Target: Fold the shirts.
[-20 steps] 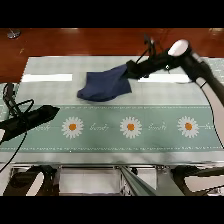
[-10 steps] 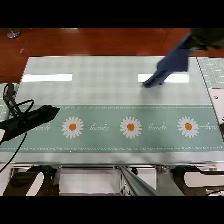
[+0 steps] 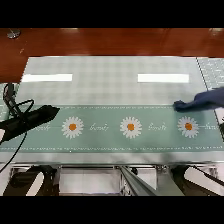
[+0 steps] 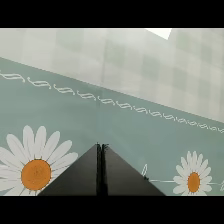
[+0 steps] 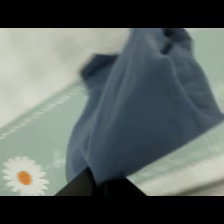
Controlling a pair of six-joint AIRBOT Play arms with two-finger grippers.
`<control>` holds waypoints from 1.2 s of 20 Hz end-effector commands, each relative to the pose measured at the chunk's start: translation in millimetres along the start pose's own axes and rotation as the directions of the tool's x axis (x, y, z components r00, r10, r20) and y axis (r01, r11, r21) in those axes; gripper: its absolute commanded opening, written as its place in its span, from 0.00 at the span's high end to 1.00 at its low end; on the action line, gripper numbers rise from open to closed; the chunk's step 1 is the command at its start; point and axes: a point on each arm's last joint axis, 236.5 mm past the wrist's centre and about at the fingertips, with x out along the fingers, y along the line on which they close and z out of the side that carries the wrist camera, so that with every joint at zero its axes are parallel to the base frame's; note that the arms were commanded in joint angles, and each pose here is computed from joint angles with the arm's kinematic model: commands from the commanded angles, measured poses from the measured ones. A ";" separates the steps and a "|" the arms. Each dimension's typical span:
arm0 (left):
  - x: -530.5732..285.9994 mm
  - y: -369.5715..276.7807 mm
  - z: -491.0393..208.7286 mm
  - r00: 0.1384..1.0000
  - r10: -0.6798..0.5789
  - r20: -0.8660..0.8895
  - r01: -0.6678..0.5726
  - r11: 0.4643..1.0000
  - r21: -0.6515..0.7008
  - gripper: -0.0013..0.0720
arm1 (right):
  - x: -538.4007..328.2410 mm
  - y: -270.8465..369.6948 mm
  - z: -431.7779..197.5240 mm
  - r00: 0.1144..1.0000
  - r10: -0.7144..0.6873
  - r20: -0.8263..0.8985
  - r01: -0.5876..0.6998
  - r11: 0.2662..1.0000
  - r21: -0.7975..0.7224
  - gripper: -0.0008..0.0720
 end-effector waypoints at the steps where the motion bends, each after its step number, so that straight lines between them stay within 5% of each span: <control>1: 0.0 0.2 0.4 1.000 0.001 0.002 -0.001 1.000 0.000 0.96 | 11.8 -106.1 -71.5 0.956 -0.263 -0.127 0.283 0.943 0.175 0.96; 5: -0.1 0.3 -4.5 1.000 0.001 -0.019 -0.001 1.000 0.001 0.96 | 48.2 -163.1 -151.4 0.895 -0.364 -0.257 0.435 0.840 0.325 0.92; 7: -0.2 0.3 -11.4 0.999 0.001 -0.049 0.000 1.000 0.023 0.96 | 60.3 -177.6 -158.4 0.878 -0.403 -0.257 0.474 0.808 0.350 0.14; 8: -0.2 0.5 -10.7 0.999 0.002 -0.046 -0.001 1.000 0.026 0.96 | 60.3 -180.6 -147.8 0.882 -0.414 -0.224 0.470 0.810 0.352 0.13; 11: -0.1 5.6 13.3 0.999 0.046 0.000 -0.045 0.992 0.114 0.96 | 45.3 -153.3 -72.8 0.943 -0.333 0.016 0.307 0.887 0.343 0.18; 14: -7.7 -29.8 79.8 0.997 0.014 0.074 -0.026 0.987 0.157 0.96 | 6.5 -8.7 43.3 0.920 0.162 0.358 -0.186 0.982 0.032 0.91; 16: -13.8 -80.9 128.7 0.993 -0.056 0.106 0.028 0.968 0.250 0.96 | -15.6 100.8 70.5 0.833 0.425 0.353 -0.361 0.903 -0.233 0.96; 18: -12.1 -140.4 154.5 0.986 -0.144 0.090 0.102 0.927 0.362 0.96 | 3.1 186.6 55.5 0.840 0.494 0.226 -0.370 0.825 -0.427 0.96; 21: 23.4 -171.5 139.0 0.992 -0.124 0.004 0.110 0.896 0.430 0.96 | 79.8 259.6 -9.2 0.924 0.381 0.029 -0.277 0.721 -0.635 0.96; 24: 79.4 -106.9 92.6 0.986 0.126 -0.105 -0.068 0.899 0.432 0.96 | 164.4 257.5 -47.2 0.990 0.140 0.021 -0.079 0.671 -0.738 0.96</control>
